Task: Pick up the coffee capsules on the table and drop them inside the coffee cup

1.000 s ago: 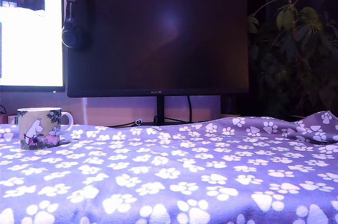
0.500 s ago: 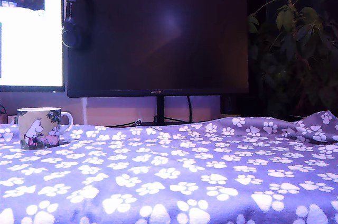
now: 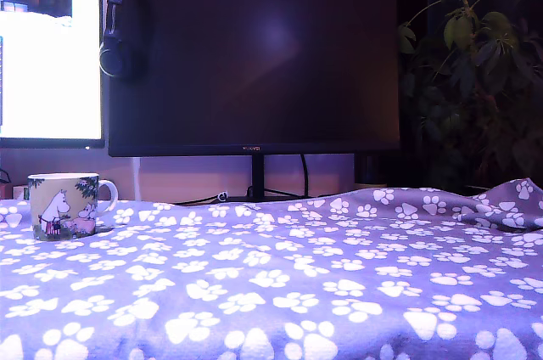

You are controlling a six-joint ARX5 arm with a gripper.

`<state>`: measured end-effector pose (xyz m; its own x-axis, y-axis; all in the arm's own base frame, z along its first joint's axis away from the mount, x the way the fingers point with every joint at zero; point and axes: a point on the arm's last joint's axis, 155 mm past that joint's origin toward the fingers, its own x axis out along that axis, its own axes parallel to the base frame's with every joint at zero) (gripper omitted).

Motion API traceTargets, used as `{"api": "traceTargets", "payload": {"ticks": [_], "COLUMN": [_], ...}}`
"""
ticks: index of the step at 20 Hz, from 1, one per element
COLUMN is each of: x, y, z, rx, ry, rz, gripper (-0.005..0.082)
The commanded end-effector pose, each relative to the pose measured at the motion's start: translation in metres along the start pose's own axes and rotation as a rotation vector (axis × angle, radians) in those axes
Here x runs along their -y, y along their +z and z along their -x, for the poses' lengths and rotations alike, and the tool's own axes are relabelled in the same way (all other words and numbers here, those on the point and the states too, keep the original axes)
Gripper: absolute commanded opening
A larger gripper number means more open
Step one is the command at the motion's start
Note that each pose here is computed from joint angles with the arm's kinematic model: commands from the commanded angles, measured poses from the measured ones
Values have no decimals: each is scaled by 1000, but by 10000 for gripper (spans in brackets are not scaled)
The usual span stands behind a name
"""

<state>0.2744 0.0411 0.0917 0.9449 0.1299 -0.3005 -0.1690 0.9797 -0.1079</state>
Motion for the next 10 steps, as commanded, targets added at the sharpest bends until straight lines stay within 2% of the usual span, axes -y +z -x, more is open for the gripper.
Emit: {"api": "traceTargets", "payload": {"ticks": [1, 10], "x": [0, -1], "y": [-2, -9], "z": [-3, -23], "rx": [12, -3], "ry": [-5, -4], "rz": [-7, -7], "gripper": [676, 676]}}
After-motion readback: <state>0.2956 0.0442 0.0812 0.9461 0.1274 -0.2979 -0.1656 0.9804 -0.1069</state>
